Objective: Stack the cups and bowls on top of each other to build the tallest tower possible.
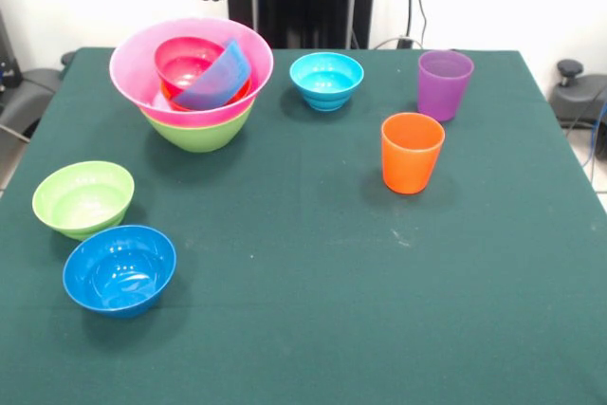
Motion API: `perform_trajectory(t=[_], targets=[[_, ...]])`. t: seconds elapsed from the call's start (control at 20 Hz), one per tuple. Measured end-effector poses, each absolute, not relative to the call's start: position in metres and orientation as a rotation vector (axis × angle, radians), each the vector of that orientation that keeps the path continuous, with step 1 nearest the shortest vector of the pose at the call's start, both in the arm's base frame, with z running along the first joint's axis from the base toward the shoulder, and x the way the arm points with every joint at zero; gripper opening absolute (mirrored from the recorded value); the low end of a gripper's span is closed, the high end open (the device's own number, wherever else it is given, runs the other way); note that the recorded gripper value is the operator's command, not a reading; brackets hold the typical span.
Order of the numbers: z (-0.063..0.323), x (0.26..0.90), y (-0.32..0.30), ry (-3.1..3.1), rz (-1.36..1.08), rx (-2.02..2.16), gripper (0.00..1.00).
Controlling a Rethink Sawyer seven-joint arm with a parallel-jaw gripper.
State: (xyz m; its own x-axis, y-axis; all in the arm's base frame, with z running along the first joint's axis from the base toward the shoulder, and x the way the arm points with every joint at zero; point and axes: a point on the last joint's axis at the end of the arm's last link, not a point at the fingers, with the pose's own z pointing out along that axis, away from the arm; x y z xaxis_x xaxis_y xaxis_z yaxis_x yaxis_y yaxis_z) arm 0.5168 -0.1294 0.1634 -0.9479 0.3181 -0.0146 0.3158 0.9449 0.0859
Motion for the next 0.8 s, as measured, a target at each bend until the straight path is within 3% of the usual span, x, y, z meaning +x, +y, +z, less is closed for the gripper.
perform_trajectory(t=[0.8], targets=[[0.167,0.541,-0.063,3.079,0.122,0.296,0.00]])
